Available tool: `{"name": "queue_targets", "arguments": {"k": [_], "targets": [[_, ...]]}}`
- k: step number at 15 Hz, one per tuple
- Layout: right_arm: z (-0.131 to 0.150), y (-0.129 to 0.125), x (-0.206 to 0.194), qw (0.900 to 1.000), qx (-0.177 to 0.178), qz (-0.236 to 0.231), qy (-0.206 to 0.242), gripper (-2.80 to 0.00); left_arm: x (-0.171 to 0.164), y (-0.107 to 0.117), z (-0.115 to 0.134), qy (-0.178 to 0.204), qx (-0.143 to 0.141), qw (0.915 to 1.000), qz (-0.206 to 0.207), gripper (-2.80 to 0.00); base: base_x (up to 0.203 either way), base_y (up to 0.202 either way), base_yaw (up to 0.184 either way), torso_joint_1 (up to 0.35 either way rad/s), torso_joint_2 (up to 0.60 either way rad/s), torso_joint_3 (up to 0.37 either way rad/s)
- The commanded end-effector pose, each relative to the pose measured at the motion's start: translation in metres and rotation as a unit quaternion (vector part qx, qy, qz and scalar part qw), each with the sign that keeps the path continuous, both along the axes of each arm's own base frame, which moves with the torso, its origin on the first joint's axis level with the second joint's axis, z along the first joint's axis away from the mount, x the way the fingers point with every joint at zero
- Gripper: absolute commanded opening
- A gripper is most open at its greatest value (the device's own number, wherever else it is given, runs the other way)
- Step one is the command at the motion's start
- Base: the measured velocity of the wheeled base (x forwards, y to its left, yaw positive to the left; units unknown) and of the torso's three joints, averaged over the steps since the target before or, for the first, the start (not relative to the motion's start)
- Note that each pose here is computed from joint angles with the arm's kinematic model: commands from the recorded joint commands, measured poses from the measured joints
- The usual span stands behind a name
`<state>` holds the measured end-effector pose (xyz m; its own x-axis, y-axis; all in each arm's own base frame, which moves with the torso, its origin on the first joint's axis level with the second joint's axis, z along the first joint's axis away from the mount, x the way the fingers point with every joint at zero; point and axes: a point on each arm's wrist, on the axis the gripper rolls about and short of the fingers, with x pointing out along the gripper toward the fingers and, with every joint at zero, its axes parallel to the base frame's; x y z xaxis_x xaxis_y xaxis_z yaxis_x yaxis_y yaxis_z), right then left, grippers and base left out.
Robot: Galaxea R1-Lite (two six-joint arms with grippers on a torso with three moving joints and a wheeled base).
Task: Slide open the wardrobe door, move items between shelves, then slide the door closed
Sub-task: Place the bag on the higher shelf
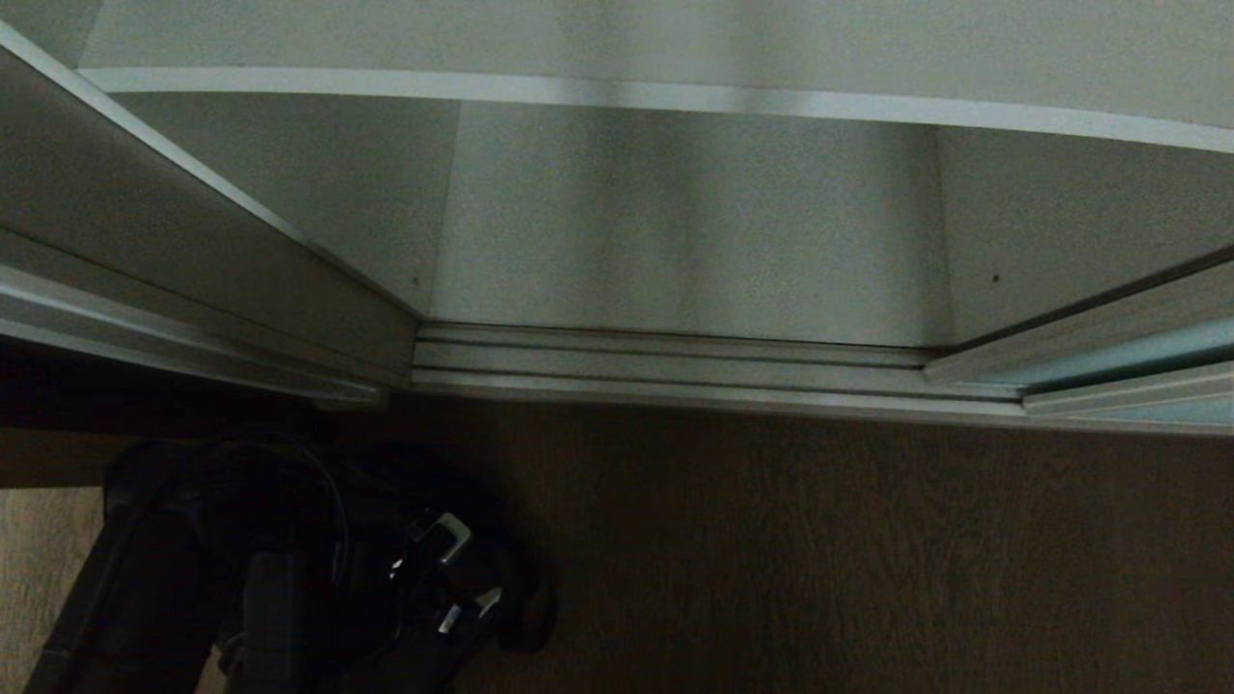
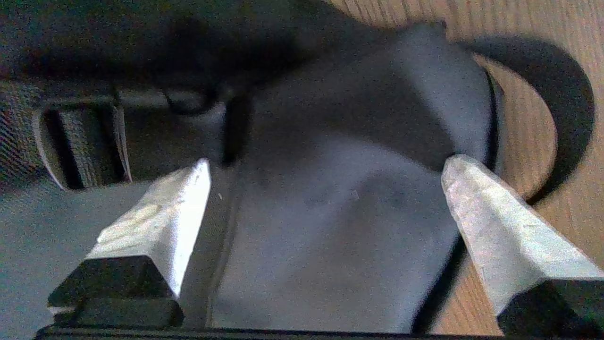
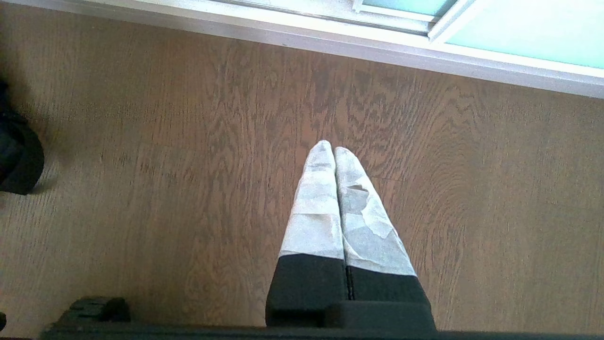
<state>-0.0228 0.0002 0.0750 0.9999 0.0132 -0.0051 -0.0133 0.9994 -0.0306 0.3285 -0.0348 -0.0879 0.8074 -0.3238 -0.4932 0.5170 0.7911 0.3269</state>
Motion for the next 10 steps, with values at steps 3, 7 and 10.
{"name": "queue_targets", "arguments": {"k": [3,7,10], "targets": [[0.000,0.000,0.000,1.000,0.000,0.000,-0.001,-2.80,-0.026,-0.011,-0.003,0.044,0.003,0.9986,-0.028,0.00,0.000,0.000,0.000,0.000,0.00,0.000],[0.000,0.000,0.000,1.000,0.000,0.000,-0.001,-2.80,-0.048,-0.026,-0.007,0.094,-0.016,0.9943,-0.048,0.00,0.000,0.000,0.000,0.000,0.00,0.000],[0.000,0.000,0.000,1.000,0.000,0.000,0.000,-2.80,-0.050,-0.029,-0.007,0.101,-0.025,0.9935,-0.046,0.00,0.000,0.000,0.000,0.000,0.00,0.000]]}}
